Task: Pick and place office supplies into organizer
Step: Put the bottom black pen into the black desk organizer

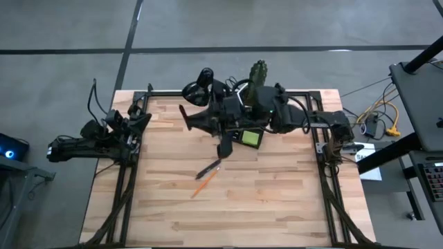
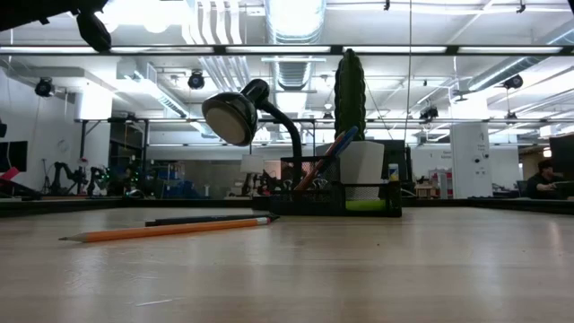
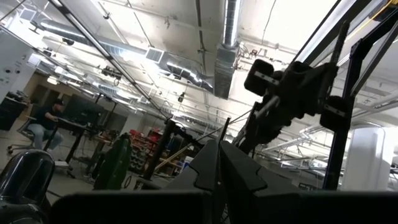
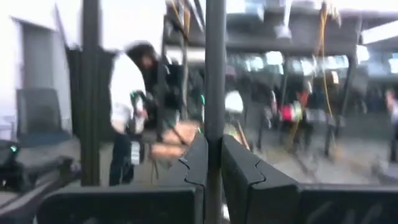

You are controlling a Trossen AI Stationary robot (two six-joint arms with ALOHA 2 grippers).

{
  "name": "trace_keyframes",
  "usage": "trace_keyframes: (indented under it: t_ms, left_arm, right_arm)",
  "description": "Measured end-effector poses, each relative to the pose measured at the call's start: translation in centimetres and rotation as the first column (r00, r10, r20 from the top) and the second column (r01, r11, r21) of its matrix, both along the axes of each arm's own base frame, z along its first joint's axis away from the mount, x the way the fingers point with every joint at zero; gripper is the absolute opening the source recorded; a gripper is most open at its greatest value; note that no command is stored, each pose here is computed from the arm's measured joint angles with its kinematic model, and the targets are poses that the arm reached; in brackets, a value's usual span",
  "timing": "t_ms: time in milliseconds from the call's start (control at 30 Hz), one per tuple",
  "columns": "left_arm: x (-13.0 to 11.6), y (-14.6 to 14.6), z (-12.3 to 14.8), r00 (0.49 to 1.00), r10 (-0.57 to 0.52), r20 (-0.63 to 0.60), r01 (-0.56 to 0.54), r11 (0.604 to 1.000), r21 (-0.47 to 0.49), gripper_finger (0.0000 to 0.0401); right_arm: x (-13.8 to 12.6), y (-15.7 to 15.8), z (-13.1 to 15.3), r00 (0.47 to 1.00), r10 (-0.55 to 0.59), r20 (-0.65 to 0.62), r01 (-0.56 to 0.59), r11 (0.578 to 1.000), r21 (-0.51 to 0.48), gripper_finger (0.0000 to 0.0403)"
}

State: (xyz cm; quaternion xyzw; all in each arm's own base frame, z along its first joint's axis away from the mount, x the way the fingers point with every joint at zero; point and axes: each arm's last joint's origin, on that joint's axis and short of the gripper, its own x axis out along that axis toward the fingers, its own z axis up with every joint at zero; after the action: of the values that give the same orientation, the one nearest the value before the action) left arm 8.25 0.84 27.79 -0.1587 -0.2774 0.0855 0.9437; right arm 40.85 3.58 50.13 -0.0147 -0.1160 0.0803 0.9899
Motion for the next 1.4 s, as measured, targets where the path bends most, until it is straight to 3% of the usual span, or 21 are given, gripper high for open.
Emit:
trace_keyframes:
  t_ms: [167, 567, 1000, 1200, 1400]
  left_arm:
    - [0.0, 0.0, 0.0, 1.000, 0.000, 0.001, 0.000, 1.000, 0.000, 0.0000]
    - [0.0, 0.0, 0.0, 1.000, -0.001, 0.000, 0.001, 1.000, -0.001, 0.0000]
    - [0.1, 0.0, -0.1, 1.000, -0.001, -0.011, 0.001, 1.000, -0.001, 0.0000]
    - [0.1, 0.0, -0.1, 1.000, 0.000, -0.012, 0.000, 1.000, 0.000, 0.0000]
    - [0.1, 0.0, -0.1, 1.000, 0.000, -0.014, 0.000, 1.000, 0.000, 0.0000]
  right_arm:
    - [0.3, -0.6, -1.9, 0.990, -0.035, 0.138, 0.040, 0.998, -0.038, 0.0013]
    - [-2.0, -3.6, -9.8, 0.956, -0.251, 0.150, 0.229, 0.962, 0.151, 0.0013]
    - [-5.1, -4.7, -18.0, 0.887, -0.462, 0.026, 0.429, 0.842, 0.327, 0.0013]
    - [-6.0, -5.4, -20.9, 0.840, -0.542, -0.032, 0.508, 0.763, 0.401, 0.0013]
    - [-5.9, -5.8, -22.8, 0.752, -0.652, -0.099, 0.628, 0.662, 0.409, 0.0013]
